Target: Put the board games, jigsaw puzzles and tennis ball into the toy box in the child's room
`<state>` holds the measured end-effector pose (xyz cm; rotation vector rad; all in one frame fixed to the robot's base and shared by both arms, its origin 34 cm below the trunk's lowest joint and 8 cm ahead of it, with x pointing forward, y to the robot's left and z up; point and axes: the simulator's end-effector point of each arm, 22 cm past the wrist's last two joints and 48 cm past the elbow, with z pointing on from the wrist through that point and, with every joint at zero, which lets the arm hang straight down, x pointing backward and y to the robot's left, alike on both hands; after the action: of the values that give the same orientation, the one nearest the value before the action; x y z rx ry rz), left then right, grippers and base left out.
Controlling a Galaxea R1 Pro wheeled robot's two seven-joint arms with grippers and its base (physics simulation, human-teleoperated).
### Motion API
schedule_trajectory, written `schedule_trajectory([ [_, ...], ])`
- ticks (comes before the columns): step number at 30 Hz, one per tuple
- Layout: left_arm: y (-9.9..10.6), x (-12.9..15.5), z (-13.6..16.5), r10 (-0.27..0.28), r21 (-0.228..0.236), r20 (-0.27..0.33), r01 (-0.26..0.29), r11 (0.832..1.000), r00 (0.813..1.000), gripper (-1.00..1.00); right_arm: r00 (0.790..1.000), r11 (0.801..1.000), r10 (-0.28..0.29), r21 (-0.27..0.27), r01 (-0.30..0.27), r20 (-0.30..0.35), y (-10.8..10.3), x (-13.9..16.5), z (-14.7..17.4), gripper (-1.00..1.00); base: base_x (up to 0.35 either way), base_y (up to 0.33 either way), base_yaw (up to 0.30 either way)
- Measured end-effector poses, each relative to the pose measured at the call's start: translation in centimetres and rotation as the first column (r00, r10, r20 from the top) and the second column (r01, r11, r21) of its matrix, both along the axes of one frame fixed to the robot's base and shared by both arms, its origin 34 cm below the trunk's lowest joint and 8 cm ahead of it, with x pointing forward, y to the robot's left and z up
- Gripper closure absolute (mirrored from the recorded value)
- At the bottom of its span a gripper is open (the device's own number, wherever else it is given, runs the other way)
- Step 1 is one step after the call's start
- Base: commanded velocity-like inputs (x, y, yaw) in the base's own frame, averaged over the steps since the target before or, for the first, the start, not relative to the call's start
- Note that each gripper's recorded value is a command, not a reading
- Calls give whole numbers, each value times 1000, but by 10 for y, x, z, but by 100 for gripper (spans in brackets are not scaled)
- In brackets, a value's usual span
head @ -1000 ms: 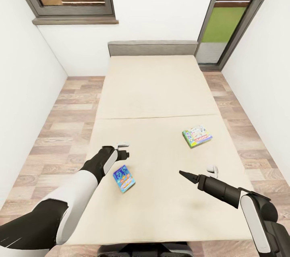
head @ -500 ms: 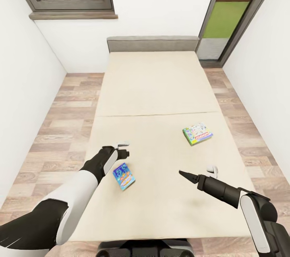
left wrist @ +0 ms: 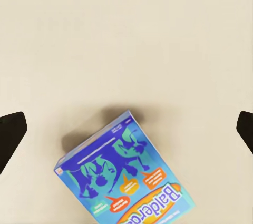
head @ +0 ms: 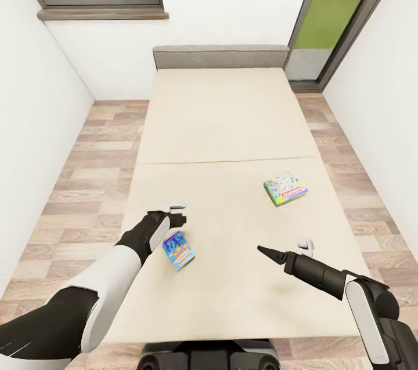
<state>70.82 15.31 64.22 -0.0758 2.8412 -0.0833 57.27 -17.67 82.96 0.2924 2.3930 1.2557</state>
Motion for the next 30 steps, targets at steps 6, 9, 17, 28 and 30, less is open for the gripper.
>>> schedule_trajectory([
  [6, 0, -3, -6, 1, -2, -5, -1, 1000, 1000, -100, 1000, 1000, 0, 0, 0, -10, 0, -2, -5, -100, 0, 0, 0],
  [9, -1, -5, -9, 1, -6, -9, -1, 1000, 1000, -100, 1000, 1000, 0, 0, 0, -15, 0, -3, -7, -100, 0, 0, 0],
  [17, -3, -7, -15, 5, -26, -17, -6, 1000, 1000, -100, 999, 1000, -1, 0, 1, -32, 0, -6, -14, -100, 0, 0, 0],
  [28, -9, -14, -25, -6, -70, -35, 4, 998, 999, -100, 999, 1000, -2, 0, 2, -50, 0, -9, -23, -100, 0, 0, 0],
  [30, -6, -15, -27, -7, -67, -38, 5, 998, 999, -100, 999, 1000, -2, 0, 2, -54, 0, -10, -24, -100, 0, 0, 0],
])
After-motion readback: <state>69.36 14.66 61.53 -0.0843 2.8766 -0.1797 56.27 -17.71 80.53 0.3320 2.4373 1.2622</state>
